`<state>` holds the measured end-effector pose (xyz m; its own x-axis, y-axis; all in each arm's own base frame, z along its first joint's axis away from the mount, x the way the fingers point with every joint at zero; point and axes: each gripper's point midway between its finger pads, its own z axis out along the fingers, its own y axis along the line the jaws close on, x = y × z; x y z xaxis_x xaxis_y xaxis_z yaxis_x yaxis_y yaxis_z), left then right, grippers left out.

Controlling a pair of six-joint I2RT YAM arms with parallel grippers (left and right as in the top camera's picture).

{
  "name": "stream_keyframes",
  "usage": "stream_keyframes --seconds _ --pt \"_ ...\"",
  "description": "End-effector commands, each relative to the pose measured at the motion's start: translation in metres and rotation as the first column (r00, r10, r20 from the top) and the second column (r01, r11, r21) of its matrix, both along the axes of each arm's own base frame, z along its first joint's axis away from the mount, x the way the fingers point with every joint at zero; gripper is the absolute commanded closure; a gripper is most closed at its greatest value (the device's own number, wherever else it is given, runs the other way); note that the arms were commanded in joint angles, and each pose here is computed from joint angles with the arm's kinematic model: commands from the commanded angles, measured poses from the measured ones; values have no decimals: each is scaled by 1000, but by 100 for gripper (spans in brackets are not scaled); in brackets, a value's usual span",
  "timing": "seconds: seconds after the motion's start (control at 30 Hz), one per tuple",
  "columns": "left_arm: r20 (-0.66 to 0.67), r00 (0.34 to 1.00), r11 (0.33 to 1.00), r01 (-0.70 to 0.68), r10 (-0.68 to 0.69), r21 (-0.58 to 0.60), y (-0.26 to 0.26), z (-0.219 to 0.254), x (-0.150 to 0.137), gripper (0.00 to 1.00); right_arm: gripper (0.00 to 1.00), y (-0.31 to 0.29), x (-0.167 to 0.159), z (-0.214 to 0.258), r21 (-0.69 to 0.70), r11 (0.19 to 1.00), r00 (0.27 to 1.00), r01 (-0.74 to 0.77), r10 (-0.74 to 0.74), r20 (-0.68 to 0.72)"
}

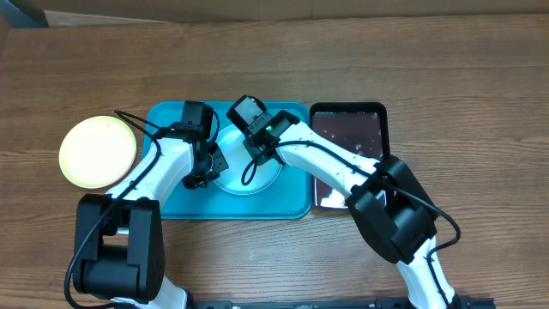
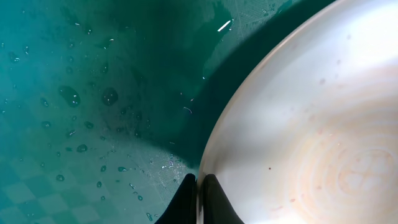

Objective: Clean dirty plates on tray and stack at the side
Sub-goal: 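Scrub the light-blue plate with the sponge in the right gripper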

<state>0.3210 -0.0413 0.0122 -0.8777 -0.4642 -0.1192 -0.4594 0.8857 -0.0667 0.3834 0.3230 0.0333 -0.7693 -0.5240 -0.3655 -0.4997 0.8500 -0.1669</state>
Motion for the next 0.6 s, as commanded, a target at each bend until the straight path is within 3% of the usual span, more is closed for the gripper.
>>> stream_keyframes --seconds 0.0,0.17,0.57 --pt "-31 999 1000 24 -23 17 1 -10 -9 96 96 -1 3 -21 -19 999 999 49 -49 -13" --pt "-35 999 999 26 -25 21 2 -10 -10 96 96 2 -10 -48 -9 998 993 63 -63 -99" --pt "-34 999 999 28 -27 21 2 -10 -10 96 96 61 -83 -43 327 945 871 4 157 -465"
